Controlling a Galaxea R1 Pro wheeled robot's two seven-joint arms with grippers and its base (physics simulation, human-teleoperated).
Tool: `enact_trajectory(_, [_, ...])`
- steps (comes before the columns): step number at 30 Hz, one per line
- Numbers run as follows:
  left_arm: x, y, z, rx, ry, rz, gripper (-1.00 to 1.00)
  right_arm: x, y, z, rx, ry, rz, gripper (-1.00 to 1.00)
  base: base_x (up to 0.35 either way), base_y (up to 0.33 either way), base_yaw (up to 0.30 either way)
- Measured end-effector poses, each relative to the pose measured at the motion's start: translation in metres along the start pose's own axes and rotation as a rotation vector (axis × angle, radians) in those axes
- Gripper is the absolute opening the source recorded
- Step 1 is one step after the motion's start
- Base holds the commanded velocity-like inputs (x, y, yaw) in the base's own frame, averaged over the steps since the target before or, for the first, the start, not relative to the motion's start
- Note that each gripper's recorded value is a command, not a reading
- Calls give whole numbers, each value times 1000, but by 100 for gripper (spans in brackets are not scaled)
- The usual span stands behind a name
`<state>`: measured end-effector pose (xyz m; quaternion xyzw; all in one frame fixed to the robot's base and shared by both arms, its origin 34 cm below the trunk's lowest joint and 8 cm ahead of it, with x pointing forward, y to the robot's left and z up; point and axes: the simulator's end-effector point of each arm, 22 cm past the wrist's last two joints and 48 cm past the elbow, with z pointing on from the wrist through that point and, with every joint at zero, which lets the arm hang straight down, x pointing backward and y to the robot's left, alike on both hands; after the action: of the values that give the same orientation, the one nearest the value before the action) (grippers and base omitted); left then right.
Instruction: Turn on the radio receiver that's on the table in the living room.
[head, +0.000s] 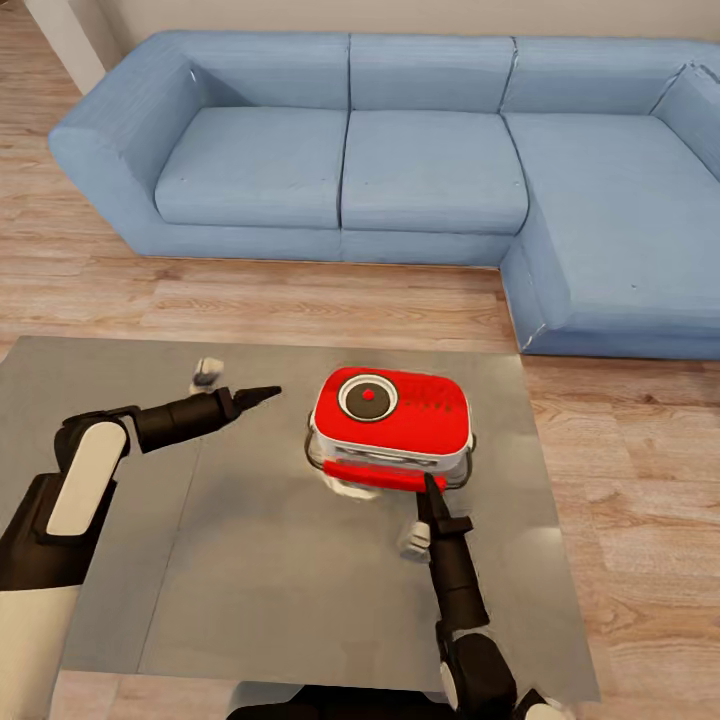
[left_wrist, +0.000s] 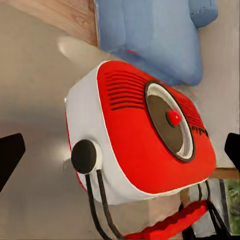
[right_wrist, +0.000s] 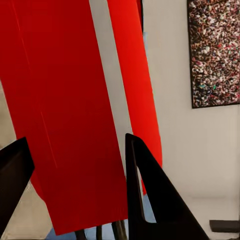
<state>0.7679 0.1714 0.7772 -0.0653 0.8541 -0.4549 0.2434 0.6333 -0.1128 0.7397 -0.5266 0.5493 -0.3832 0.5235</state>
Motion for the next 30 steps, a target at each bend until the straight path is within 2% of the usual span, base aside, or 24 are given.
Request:
enact_trajectory(2, [-3, -5, 0, 17, -6, -5, 100, -6, 15, -16, -17, -15, -7, -100, 0, 0, 0])
enact_trajectory(3, [-4, -7, 1, 23, -8, -7, -100, -12, 22, -26, -21, -33, -14, -100, 0, 0, 0])
enact_trajectory(7, [-6, -10, 1, 33, -11, -10, -100, -22, 38, -45, -33, -60, -23, -100, 0, 0, 0])
enact_trajectory(11, [-6, -11, 2, 39, -13, -13, -100, -21, 62, -59, -80, -69, -47, -100, 0, 0, 0])
enact_trajectory(12, [-4, -19, 7, 64, -15, -27, -100, -21, 70, -65, -88, -74, -62, -100, 0, 0, 0])
enact_trajectory(15, [-1, -30, 15, 95, -17, -43, -100, -22, 68, -67, -74, -79, -68, -100, 0, 0, 0])
enact_trajectory(21, [10, -54, 35, 155, -11, -74, -100, -38, 74, -76, -90, -112, -63, -100, 0, 0, 0])
enact_trajectory(26, [40, -65, 60, 129, 65, -70, -100, -50, 76, -83, -93, -132, -75, -100, 0, 0, 0])
enact_trajectory(29, [50, -66, 68, 113, 93, -67, -100, -47, 66, -81, -55, -119, -90, -100, 0, 0, 0])
enact_trajectory(30, [59, -70, 73, 115, 117, -59, -100, -46, 63, -81, -37, -115, -95, -100, 0, 0, 0])
